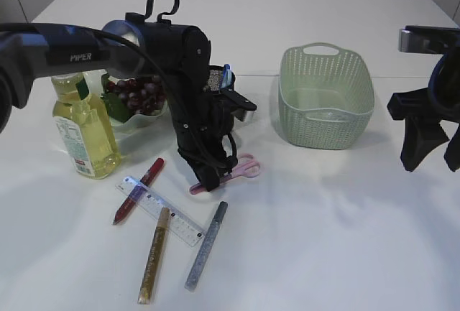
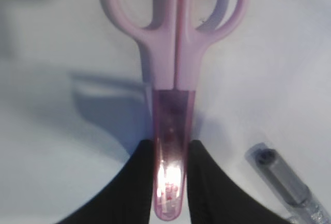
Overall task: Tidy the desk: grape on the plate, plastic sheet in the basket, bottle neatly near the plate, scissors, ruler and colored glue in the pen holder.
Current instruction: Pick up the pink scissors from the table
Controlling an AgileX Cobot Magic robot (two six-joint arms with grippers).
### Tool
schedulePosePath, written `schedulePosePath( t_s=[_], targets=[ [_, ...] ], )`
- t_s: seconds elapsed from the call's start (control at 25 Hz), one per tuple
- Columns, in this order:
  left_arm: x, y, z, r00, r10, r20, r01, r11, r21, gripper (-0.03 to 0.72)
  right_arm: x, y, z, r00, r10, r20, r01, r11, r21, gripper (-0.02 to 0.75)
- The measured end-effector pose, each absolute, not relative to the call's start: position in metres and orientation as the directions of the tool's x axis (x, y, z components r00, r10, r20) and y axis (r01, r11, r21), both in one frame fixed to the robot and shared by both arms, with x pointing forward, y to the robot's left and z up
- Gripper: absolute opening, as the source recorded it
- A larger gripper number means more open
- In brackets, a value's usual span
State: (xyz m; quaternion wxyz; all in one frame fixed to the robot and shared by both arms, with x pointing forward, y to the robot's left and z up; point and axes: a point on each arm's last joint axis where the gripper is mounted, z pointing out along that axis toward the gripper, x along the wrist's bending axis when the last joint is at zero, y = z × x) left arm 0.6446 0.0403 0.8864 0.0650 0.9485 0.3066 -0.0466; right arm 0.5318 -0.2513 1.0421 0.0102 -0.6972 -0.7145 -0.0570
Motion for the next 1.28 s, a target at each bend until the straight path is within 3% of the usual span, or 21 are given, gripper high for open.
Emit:
schedulePosePath(
  t_s=[0.68,1.28],
  targets=[
    [0.649,0.050,0.905,0.781,0.612,-0.123,0.624,-0.774,0.111,0.139,0.532,-0.251,1.042,-0.028,0.995,0.094,0.998,0.021,0.067,0.457],
    [0.644,0.049,0.948,0.781,0.611,-0.126,0.623,-0.756,0.200,0.139,0.537,-0.243,1.044,-0.009,0.982,0.188,0.993,-0.014,0.118,0.457]
  ],
)
